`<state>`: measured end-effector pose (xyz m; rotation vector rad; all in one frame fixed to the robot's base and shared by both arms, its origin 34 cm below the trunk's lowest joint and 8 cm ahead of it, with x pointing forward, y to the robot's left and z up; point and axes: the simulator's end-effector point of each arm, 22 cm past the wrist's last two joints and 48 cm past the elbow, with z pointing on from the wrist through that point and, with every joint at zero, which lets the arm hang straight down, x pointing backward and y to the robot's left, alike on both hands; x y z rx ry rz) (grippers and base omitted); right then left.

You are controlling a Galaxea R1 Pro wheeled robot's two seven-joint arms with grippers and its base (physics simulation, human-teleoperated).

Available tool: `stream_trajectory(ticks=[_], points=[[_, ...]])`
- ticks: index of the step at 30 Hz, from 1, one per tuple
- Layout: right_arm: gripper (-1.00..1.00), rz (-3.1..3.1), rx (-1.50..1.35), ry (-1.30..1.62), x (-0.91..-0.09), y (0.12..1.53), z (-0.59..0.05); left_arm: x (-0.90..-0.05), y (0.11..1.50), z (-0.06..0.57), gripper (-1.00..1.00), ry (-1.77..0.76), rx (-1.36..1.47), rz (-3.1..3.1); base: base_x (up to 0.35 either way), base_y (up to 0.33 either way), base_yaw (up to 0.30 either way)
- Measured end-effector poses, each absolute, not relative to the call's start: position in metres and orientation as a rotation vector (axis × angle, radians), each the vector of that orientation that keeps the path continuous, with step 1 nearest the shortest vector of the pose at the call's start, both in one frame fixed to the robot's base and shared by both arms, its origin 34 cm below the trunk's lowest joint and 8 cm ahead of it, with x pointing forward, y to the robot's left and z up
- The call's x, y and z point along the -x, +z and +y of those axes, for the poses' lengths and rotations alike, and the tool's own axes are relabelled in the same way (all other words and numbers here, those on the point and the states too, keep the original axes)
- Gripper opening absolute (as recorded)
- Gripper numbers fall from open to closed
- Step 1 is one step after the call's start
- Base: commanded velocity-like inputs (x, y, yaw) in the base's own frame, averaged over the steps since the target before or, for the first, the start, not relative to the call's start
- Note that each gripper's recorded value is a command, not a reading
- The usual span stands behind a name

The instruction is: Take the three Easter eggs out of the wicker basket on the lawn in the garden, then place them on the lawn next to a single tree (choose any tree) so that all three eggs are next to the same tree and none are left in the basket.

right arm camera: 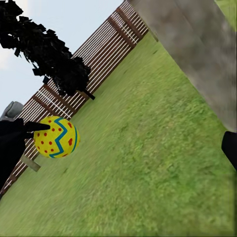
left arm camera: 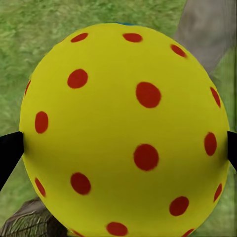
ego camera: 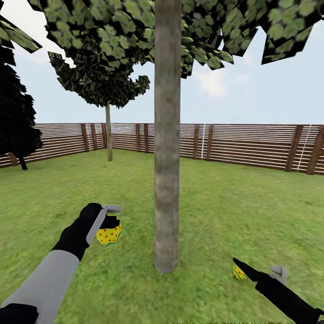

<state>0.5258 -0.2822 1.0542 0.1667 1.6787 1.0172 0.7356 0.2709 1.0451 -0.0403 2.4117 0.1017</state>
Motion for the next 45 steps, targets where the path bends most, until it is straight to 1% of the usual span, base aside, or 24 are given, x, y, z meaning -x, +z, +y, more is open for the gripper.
stream_trajectory(ticks=[45], points=[[1.0,1.726,-0.207,1.032,-0.529,1.03,-0.282,-0.739,1.02,0.271,-1.0,0.104,0.038,2.453,0.0,0.0,-0.23]])
